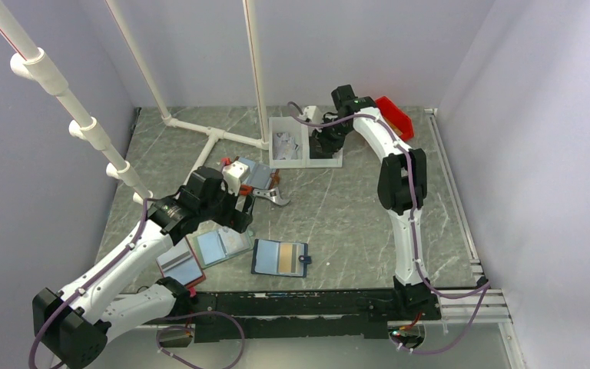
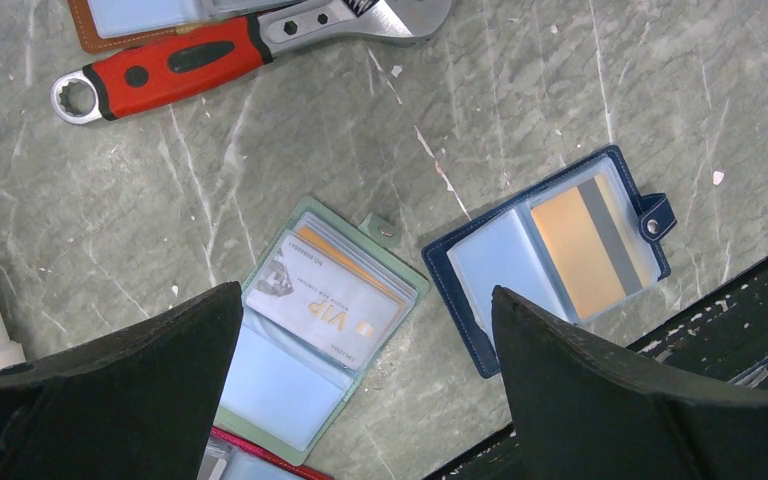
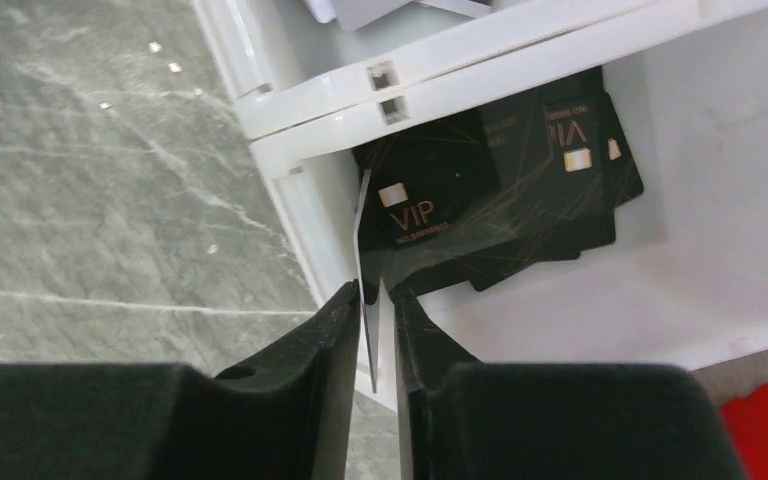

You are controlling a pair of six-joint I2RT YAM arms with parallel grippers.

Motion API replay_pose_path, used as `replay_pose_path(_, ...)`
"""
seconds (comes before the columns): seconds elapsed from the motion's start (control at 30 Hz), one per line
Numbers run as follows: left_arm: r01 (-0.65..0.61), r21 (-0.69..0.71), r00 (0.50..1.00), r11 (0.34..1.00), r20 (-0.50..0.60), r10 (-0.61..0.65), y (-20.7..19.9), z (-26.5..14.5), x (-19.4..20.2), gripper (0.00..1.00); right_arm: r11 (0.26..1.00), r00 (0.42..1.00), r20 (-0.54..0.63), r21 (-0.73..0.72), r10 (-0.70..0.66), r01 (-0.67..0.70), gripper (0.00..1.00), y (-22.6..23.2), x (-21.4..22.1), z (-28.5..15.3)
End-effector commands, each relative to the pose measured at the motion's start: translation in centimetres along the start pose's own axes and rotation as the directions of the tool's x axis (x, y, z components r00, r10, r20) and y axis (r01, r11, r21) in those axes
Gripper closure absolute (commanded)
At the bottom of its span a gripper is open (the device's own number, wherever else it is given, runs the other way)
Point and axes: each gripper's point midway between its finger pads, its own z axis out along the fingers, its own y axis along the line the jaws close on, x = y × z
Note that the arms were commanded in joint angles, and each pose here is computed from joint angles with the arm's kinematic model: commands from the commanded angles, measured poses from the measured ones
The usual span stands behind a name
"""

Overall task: Take the credit cards out of the card holder
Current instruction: Place the credit card in the storage box, then remove the credit card from the card holder.

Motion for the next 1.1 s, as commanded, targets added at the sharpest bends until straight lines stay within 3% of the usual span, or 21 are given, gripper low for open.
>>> replay_pose_path(0.0, -0.012, -0.006, 0.999, 1.0, 0.035, 0.012, 0.3, -0.2, -0.8, 0.0, 0.987, 0.999, 0.037, 0.157, 0.035, -0.04, 0.72, -3.5, -1.9, -1.2)
replay_pose_path(0.13, -0.01, -0.004, 0.999, 1.0, 0.034, 0.01, 0.2, -0.1, -0.8, 0.0, 0.961, 0.996, 0.064, 0.266, 0.057, -0.072, 0.59, -5.6, -2.9, -2.5)
replay_pose_path(0.47, -0.004, -0.008, 0.999, 1.0, 0.037, 0.004, 0.4, -0.2, -0.9, 0.01, 0.929, 0.985, 0.154, 0.348, 0.074, -0.124, 0.57, -5.6, -5.4, -6.3)
replay_pose_path(0.83, 0.038, 0.002, 0.998, 0.999, 0.049, -0.038, 0.3, -0.4, -1.2, 0.01, 0.988, 0.95, 0.305, 0.115, 0.061, -0.101, 0.52, 6.0, -5.7, -10.2)
replay_pose_path(1.07, 0.159, 0.173, 0.979, 0.972, 0.101, -0.178, -2.4, -1.2, -2.7, 0.0, 0.999, 0.934, 0.355, -0.041, 0.031, -0.018, 0.5, 15.1, -3.6, -12.7)
